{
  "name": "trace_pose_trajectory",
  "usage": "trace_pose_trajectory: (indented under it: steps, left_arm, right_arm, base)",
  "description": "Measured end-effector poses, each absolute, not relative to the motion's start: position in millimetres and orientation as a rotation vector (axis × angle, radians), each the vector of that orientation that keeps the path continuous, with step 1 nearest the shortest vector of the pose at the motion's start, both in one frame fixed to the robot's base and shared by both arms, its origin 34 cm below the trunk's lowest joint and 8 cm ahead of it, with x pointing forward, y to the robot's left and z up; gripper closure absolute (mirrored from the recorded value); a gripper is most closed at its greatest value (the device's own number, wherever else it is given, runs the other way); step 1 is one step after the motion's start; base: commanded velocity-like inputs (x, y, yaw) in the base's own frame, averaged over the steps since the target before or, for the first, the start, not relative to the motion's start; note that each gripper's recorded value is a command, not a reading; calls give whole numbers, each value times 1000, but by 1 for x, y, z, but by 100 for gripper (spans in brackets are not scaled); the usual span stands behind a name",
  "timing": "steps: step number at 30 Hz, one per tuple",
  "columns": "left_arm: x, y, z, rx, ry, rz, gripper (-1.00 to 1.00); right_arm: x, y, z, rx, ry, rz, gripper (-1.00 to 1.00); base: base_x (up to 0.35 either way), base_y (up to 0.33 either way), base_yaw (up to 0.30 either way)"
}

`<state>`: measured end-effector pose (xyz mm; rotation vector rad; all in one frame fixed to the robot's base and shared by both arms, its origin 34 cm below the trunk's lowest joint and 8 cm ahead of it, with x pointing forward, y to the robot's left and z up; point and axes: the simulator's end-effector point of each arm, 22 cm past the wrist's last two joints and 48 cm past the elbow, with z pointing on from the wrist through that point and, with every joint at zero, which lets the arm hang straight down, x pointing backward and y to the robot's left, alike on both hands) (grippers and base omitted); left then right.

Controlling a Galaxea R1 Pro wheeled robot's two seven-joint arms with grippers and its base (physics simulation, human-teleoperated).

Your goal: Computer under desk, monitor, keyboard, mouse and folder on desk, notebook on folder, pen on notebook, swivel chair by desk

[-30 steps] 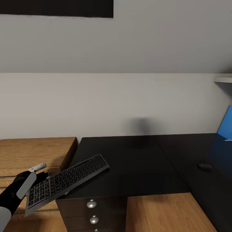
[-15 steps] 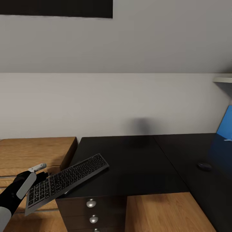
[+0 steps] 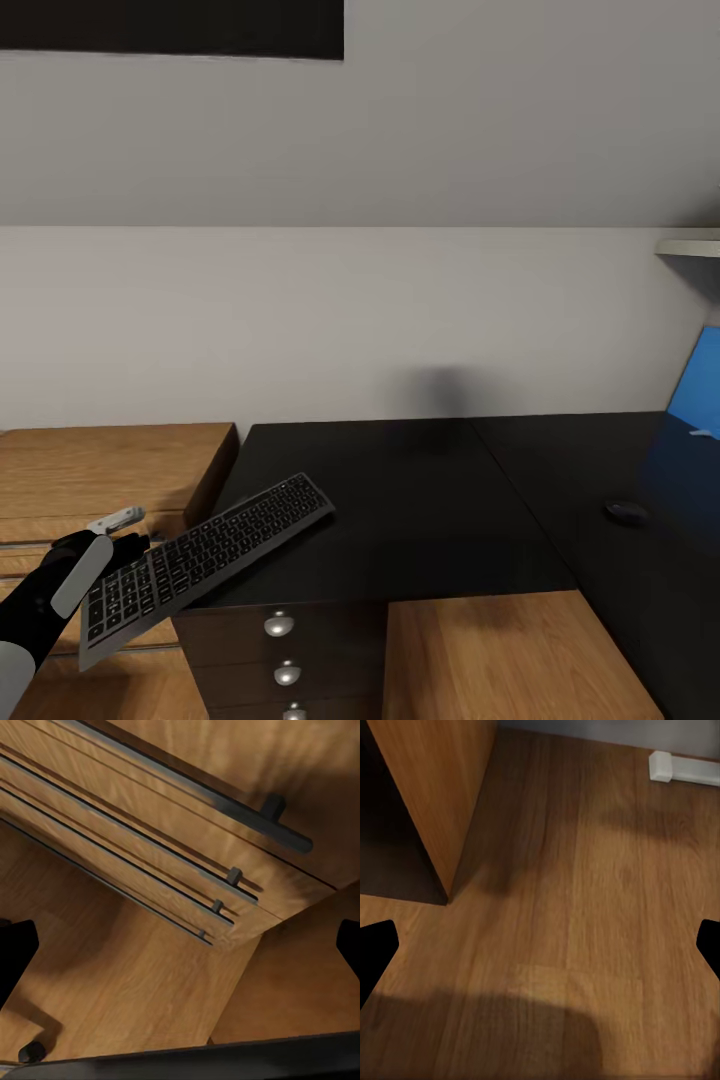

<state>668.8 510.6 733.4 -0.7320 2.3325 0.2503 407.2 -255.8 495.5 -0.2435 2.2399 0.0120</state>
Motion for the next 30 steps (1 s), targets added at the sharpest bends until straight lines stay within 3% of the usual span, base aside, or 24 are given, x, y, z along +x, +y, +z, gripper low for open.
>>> trace_pose_trajectory:
  steps: [30]
  left_arm:
    - [669, 510, 733, -730, 2333, 251, -100]
  right_arm:
    - [407, -256, 495, -244, 2241, 12, -100]
  base:
    - [-76, 0, 0]
